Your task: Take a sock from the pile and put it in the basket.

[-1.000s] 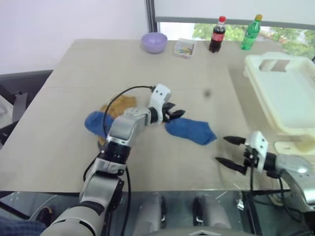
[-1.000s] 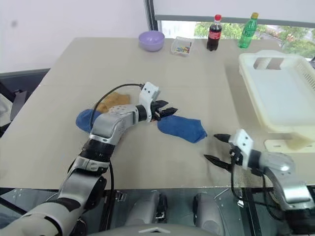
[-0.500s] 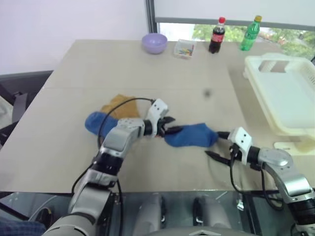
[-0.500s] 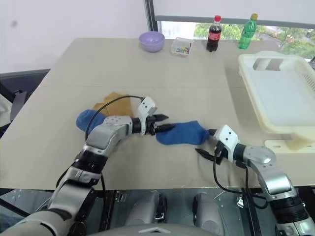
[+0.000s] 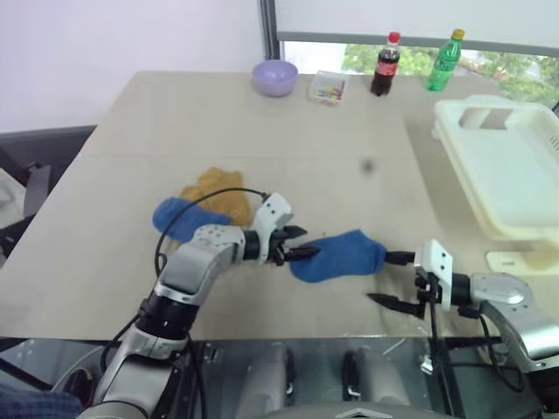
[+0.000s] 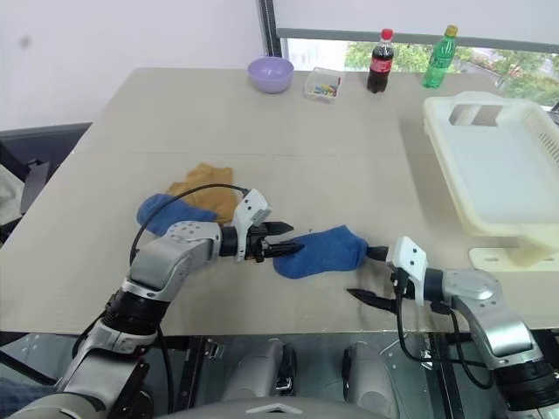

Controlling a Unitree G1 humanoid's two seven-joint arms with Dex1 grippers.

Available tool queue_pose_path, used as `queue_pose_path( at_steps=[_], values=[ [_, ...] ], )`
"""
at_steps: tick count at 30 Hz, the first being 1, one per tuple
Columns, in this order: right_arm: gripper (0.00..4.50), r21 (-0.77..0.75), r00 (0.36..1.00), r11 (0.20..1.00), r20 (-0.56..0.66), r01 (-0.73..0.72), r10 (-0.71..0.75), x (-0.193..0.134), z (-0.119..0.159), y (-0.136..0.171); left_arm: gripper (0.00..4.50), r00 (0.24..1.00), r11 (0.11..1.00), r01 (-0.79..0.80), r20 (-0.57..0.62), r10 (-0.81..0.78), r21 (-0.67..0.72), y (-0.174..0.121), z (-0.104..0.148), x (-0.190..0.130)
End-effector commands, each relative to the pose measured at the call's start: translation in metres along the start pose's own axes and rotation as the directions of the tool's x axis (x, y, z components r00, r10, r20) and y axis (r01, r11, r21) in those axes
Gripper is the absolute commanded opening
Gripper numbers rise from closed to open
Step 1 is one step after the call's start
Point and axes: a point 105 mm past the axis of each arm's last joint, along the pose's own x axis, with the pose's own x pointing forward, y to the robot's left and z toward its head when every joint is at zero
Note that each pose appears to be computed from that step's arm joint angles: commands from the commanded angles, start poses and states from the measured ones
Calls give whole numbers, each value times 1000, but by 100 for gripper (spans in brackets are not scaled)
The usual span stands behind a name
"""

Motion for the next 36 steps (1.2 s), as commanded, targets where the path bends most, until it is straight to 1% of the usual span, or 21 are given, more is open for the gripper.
queue_pose_path(
  at_steps=[1, 5, 6, 7, 9, 10, 11, 13, 15, 16, 19, 23, 27, 28, 30, 31, 33, 36],
  values=[
    [450, -7, 1000, 1000, 7, 8, -7, -11, 7, 1, 310, 996, 998, 43, -73, -47, -55, -12, -24, 8],
    [450, 11, 998, 999, -49, 30, -29, -18, 0, 3, 310, 997, 999, 25, -65, -28, -32, -7, -24, 5],
    [450, 12, 997, 999, -60, 44, -43, -22, -2, 2, 310, 999, 1000, 14, -49, -14, -10, -5, -21, 3],
    [450, 8, 998, 999, -49, 50, -49, -25, -1, 2, 310, 999, 999, -14, -30, 16, 46, -1, -17, 0],
    [450, -8, 999, 999, 18, 47, -47, -32, 7, 2, 310, 999, 988, -54, 4, 54, 143, 2, -10, -6],
    [450, -13, 995, 999, 81, 53, -51, -35, 16, 2, 310, 997, 981, -72, 31, 68, 180, 2, -6, -9],
    [450, -19, 991, 999, 129, 48, -46, -39, 24, 2, 310, 992, 971, -112, 86, 95, 212, 3, 1, -12],
    [450, -20, 982, 999, 187, 42, -38, -45, 38, 3, 310, 959, 960, -215, 224, 173, 179, 6, 19, -26],
    [450, -21, 976, 999, 213, 47, -42, -47, 46, 2, 310, 928, 948, -287, 287, 239, 140, 6, 25, -41],
    [450, -22, 975, 999, 219, 50, -44, -48, 47, 2, 310, 916, 939, -319, 297, 269, 131, 6, 25, -47],
    [450, -22, 975, 999, 216, 49, -43, -48, 47, 3, 310, 873, 892, -439, 288, 394, 110, 8, 17, -66],
    [450, -17, 977, 1000, 212, 26, -22, -46, 44, 4, 310, 771, 792, -609, 265, 579, 38, 12, 0, -100],
    [450, -27, 975, 1000, 221, 1, 5, -40, 46, 0, 310, 706, 724, -690, 215, 674, -3, 6, -22, -118],
    [450, -31, 975, 1000, 221, -6, 13, -39, 48, -2, 310, 700, 713, -701, 198, 686, 13, 2, -28, -120],
    [450, -39, 975, 999, 220, -19, 27, -37, 50, -5, 310, 700, 692, -713, 164, 695, 115, -4, -38, -121],
    [450, -42, 975, 999, 220, -25, 33, -36, 50, -7, 310, 699, 686, -715, 157, 698, 138, -6, -41, -120],
    [450, -48, 975, 998, 218, -36, 46, -35, 51, -8, 310, 685, 670, -729, 141, 715, 140, -6, -48, -120],
    [450, -54, 974, 997, 219, -47, 58, -32, 53, -8, 310, 686, 668, -726, 116, 718, 160, -7, -58, -116]
  ],
)
